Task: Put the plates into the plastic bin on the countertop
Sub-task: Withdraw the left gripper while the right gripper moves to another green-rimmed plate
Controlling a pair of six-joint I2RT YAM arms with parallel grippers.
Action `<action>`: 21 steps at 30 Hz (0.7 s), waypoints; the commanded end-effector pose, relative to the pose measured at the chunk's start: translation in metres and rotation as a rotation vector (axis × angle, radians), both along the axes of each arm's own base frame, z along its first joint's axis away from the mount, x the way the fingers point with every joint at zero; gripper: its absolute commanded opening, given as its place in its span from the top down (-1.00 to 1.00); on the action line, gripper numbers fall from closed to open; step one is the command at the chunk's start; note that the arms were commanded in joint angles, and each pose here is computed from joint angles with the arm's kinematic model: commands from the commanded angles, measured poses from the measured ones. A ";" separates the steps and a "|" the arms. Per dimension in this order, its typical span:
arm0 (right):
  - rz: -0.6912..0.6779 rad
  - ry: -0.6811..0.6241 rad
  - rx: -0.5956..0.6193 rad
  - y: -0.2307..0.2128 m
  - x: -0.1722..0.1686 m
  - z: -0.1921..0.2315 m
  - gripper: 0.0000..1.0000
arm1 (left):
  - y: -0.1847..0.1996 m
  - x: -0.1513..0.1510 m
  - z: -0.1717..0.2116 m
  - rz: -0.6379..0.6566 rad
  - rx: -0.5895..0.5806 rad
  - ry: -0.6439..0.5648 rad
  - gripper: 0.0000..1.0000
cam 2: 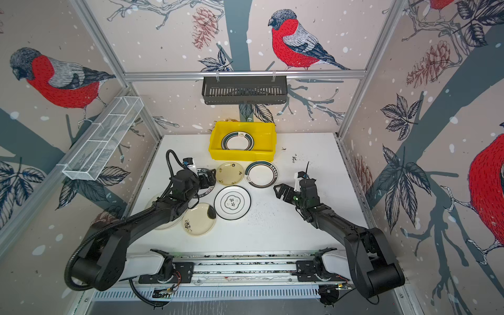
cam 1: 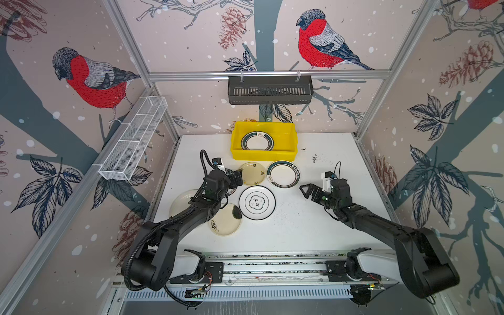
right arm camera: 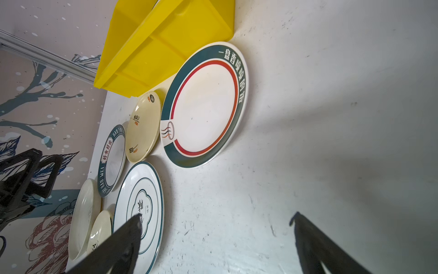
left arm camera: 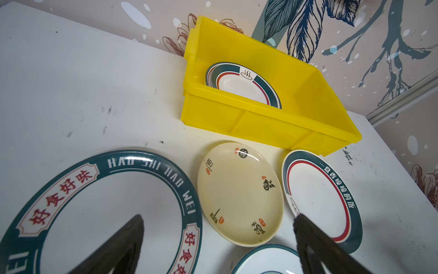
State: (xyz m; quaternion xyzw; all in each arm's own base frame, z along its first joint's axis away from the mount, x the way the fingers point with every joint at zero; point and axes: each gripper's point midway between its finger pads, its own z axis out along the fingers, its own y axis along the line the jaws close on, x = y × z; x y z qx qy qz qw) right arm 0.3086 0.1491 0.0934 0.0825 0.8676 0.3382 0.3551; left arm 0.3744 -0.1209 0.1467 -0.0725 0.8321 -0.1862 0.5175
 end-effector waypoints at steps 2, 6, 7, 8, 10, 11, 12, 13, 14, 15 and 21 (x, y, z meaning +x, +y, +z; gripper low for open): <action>-0.008 -0.071 -0.001 -0.001 0.006 0.013 -0.99 | 0.004 -0.014 -0.002 0.043 -0.047 -0.016 -0.95; -0.037 -0.065 0.003 -0.003 0.010 0.011 -0.99 | -0.001 -0.030 -0.001 0.006 -0.062 -0.065 -0.95; -0.034 -0.064 0.011 -0.002 0.011 0.011 -0.99 | -0.002 -0.033 0.000 -0.004 -0.066 -0.071 -0.95; -0.031 -0.059 0.020 0.000 0.011 0.010 -0.99 | -0.002 -0.036 0.001 -0.012 -0.068 -0.078 -0.95; -0.024 -0.051 0.040 0.004 0.012 0.008 -0.99 | -0.003 -0.040 0.001 -0.027 -0.068 -0.089 -0.95; -0.018 -0.035 0.046 0.006 0.012 0.002 -0.99 | -0.004 -0.043 -0.001 -0.043 -0.069 -0.096 -0.95; -0.015 -0.029 0.053 0.008 0.013 0.001 -1.00 | -0.005 -0.046 -0.002 -0.052 -0.072 -0.103 -0.95; -0.013 -0.023 0.059 0.009 0.013 -0.001 -1.00 | -0.006 -0.047 -0.004 -0.059 -0.075 -0.101 -0.95; -0.005 -0.028 0.066 0.012 0.013 -0.001 -1.00 | -0.007 -0.048 -0.007 -0.065 -0.073 -0.090 -0.95; 0.006 -0.038 0.075 0.015 0.013 0.000 -1.00 | -0.009 -0.048 -0.007 -0.074 -0.074 -0.086 -0.95; -0.002 -0.037 0.098 0.023 0.020 -0.001 -0.99 | -0.022 -0.047 -0.011 -0.133 -0.090 -0.062 -0.95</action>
